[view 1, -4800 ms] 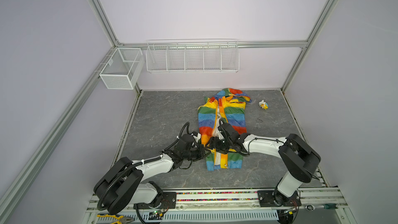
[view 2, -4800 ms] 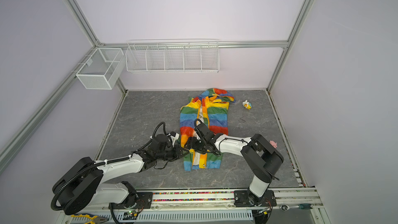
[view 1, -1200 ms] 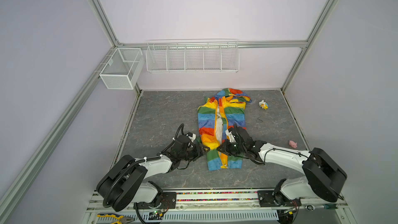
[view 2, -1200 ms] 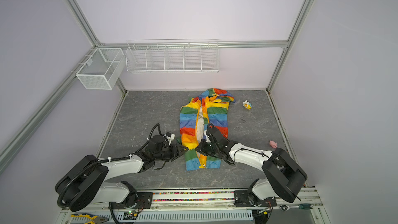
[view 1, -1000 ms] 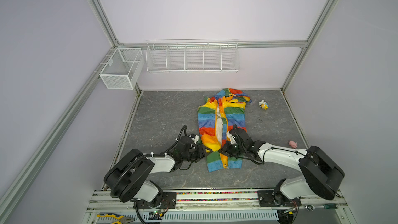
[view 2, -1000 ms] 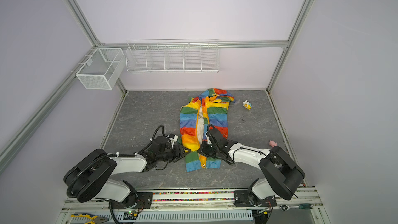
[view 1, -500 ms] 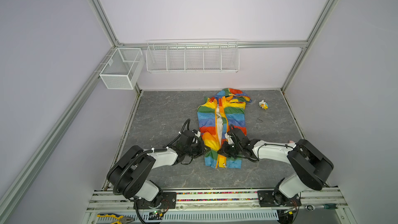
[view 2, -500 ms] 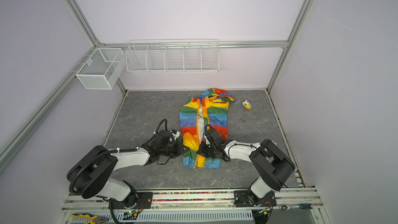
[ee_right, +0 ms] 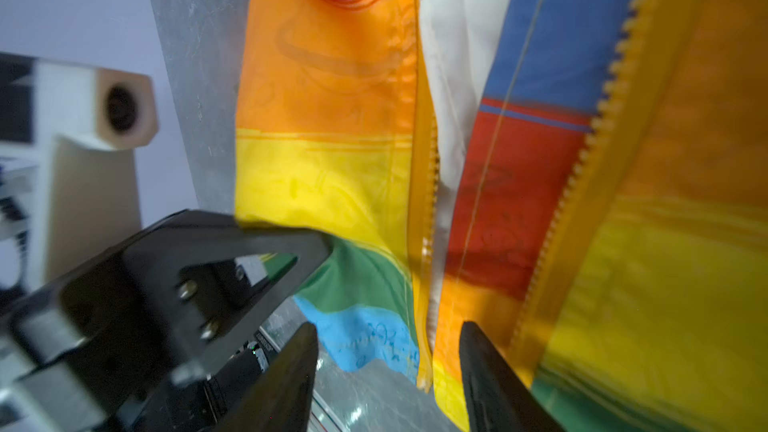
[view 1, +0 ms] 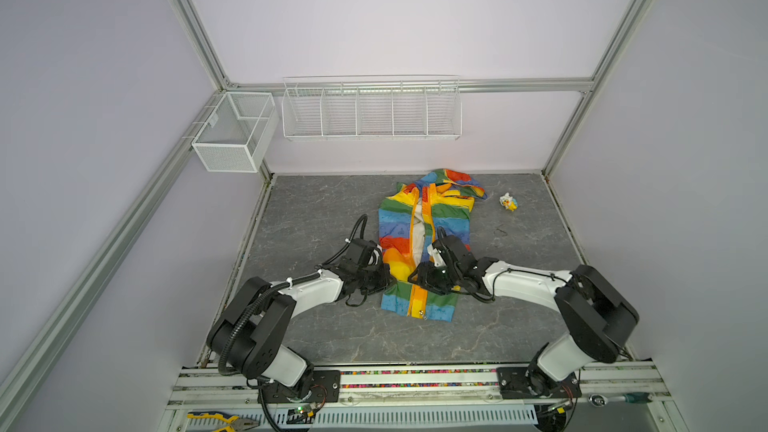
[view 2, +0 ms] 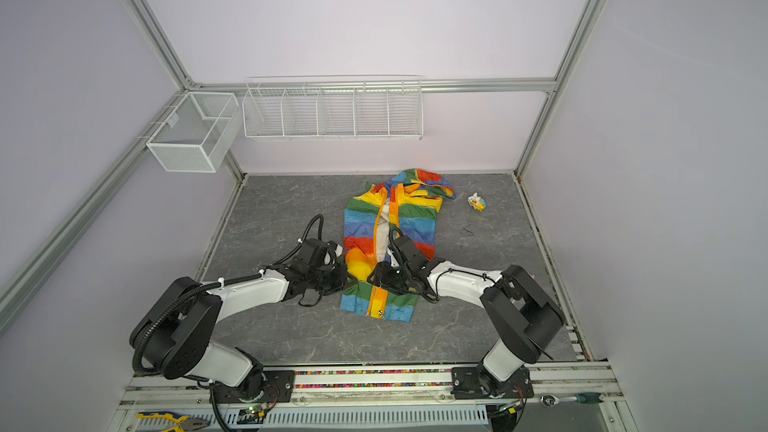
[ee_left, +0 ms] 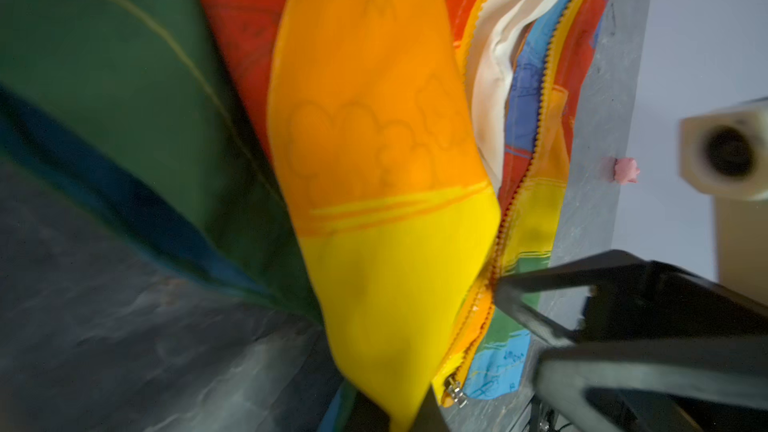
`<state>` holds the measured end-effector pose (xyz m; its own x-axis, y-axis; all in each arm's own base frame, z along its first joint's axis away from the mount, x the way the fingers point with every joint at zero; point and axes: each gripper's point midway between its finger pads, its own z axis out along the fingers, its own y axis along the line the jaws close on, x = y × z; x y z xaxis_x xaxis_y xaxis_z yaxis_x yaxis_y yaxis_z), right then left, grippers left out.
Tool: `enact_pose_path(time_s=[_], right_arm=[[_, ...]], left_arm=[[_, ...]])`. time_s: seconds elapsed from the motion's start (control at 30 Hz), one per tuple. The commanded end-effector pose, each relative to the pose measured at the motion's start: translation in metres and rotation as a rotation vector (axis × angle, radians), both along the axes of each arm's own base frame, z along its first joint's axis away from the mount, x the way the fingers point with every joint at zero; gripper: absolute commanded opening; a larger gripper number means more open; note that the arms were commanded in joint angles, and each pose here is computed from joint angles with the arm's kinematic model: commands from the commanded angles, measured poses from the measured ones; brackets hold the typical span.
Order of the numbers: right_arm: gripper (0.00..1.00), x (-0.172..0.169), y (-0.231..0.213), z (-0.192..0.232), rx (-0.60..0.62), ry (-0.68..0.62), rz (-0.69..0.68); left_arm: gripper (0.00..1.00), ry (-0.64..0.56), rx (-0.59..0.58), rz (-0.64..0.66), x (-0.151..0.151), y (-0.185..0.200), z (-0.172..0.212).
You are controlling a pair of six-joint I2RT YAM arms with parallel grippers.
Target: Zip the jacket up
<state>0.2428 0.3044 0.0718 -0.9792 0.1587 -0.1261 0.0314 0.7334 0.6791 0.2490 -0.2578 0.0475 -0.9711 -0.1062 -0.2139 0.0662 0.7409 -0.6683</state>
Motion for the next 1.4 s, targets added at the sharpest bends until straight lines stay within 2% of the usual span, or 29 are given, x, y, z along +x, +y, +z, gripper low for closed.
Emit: enact_pose_path(time_s=[0.0, 0.23, 0.4, 0.6, 0.77, 0.93, 1.07, 1.13, 1.2, 1.37], right_arm=[[0.6, -0.02, -0.035, -0.003, -0.127, -0.002, -0.016], [0.56, -0.057, -0.076, -0.008, -0.297, 0.007, -0.014], [0.58, -0.072, -0.087, -0.017, -0.433, -0.003, 0.01], [0.62, -0.074, -0.067, -0.025, -0.458, 0.001, 0.065], [0.58, -0.071, -0.055, -0.033, -0.465, 0.003, 0.083], [0.45, -0.07, -0.062, -0.049, -0.527, 0.021, 0.08], [0.22, -0.069, -0.069, -0.056, -0.546, 0.03, 0.053], [0.14, -0.068, -0.072, -0.055, -0.547, 0.026, 0.037], [0.1, -0.066, -0.076, -0.049, -0.544, 0.01, 0.017], [0.09, -0.064, -0.091, -0.037, -0.535, -0.011, -0.02]], left_arm=[[0.0, -0.014, 0.019, 0.002, -0.001, 0.005, -0.006], [0.0, -0.003, 0.01, 0.007, -0.003, 0.005, -0.012], [0.0, -0.005, 0.001, 0.003, -0.004, 0.004, -0.011], [0.0, -0.001, -0.008, -0.001, -0.004, 0.002, -0.012], [0.0, -0.002, -0.013, 0.0, -0.004, 0.002, -0.012], [0.0, -0.003, -0.015, 0.001, -0.004, 0.002, -0.012], [0.0, -0.007, -0.012, 0.001, -0.004, 0.002, -0.01], [0.0, -0.012, -0.004, 0.004, -0.003, 0.003, -0.01], [0.0, -0.017, 0.006, 0.008, 0.0, 0.005, -0.009], [0.0, -0.006, 0.028, 0.035, 0.01, 0.015, -0.013]])
